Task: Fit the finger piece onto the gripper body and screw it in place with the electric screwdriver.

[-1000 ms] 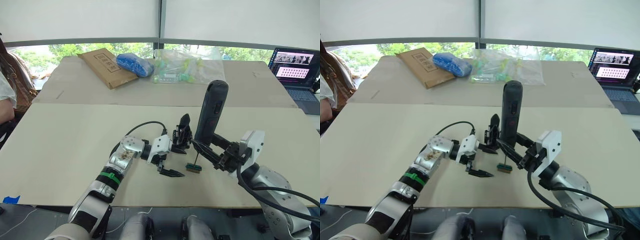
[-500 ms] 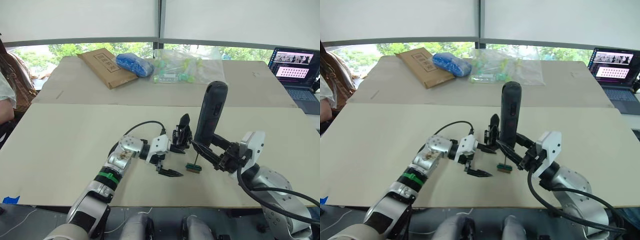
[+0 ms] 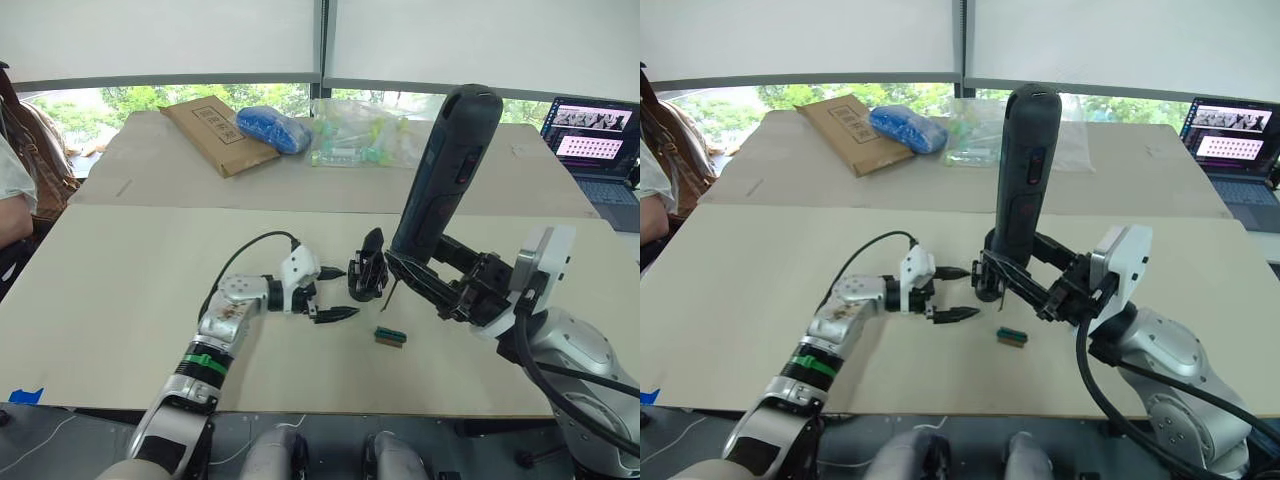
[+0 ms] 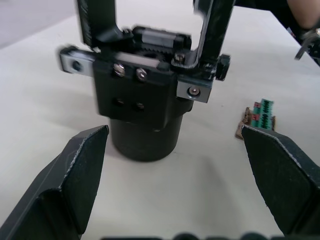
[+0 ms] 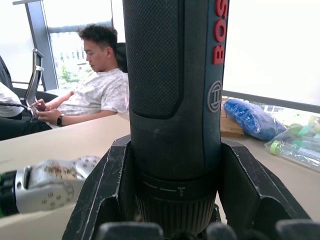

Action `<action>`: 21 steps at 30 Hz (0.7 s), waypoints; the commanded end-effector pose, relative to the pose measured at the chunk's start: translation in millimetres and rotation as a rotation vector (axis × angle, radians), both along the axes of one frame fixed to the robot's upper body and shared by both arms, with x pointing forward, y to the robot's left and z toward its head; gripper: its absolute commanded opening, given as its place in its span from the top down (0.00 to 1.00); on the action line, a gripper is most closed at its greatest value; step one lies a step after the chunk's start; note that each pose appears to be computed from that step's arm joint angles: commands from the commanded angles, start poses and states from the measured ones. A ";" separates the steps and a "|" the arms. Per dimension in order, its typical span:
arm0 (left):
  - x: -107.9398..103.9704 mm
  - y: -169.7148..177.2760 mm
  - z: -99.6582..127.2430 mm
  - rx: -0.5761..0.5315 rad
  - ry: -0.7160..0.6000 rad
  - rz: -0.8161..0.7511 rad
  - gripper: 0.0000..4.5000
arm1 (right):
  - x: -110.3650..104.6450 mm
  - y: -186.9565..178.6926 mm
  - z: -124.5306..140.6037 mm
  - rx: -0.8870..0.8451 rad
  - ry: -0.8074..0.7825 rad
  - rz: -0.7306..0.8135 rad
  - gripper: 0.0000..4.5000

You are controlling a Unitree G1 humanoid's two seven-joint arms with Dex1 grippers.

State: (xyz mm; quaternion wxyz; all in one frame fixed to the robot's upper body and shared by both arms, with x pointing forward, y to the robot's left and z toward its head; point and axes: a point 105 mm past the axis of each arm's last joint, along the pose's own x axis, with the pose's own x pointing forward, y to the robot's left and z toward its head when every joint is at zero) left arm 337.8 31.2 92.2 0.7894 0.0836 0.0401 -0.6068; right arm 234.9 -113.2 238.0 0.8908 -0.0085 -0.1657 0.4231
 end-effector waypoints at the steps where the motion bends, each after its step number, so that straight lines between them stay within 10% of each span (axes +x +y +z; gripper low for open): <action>1: 5.6 -11.9 8.1 -0.002 -0.058 -0.007 0.00 | -9.3 -1.1 15.2 0.004 -0.075 0.001 0.58; 5: 16.4 -20.9 4.3 0.023 -0.077 0.009 0.00 | -8.9 -4.8 13.2 -0.006 -0.071 -0.014 0.58; 11: 25.4 -25.4 14.3 0.038 -0.129 -0.109 0.49 | -11.7 -13.2 11.2 -0.023 -0.068 -0.035 0.58; 21: 32.2 -24.2 15.7 0.127 -0.093 -0.208 0.49 | -15.8 -17.9 10.0 -0.039 -0.050 -0.006 0.58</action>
